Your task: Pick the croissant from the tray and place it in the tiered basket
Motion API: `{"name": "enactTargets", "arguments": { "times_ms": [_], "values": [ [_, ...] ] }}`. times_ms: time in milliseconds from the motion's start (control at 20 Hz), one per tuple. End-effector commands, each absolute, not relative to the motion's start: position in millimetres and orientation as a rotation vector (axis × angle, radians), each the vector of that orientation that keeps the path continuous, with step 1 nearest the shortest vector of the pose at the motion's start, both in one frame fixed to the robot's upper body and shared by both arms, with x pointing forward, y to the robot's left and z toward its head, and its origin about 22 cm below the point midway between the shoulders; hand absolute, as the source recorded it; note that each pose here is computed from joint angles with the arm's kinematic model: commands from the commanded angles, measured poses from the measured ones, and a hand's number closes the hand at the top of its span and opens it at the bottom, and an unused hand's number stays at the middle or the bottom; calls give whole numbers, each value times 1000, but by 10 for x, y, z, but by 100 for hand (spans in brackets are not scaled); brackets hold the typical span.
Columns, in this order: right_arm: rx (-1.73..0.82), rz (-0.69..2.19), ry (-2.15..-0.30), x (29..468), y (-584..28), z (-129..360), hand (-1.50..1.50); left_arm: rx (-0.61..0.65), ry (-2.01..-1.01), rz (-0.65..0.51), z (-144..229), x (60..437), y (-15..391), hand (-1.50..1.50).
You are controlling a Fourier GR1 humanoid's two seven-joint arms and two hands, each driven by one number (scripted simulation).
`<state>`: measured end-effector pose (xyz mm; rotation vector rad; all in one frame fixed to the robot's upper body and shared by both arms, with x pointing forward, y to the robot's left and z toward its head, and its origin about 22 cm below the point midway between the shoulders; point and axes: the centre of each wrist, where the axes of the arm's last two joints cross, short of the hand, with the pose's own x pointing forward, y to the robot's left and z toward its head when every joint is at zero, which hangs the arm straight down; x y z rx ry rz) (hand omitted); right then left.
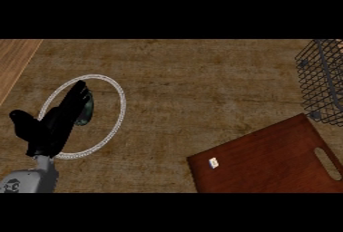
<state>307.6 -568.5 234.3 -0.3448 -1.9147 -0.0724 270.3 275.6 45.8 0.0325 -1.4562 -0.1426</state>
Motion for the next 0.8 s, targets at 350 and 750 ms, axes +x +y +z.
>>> {"name": "enactTargets", "arguments": {
  "times_ms": [350, 750],
  "values": [
    [-383, -237, -1955, 2493, -6088, 2585, -150, 26, -1464, -153, 443, 2664, 2773, 0],
    [-420, -227, -1960, 2286, -6203, 2642, -150, 19, -1463, -138, 425, 2651, 2778, 0]
  ]
}}
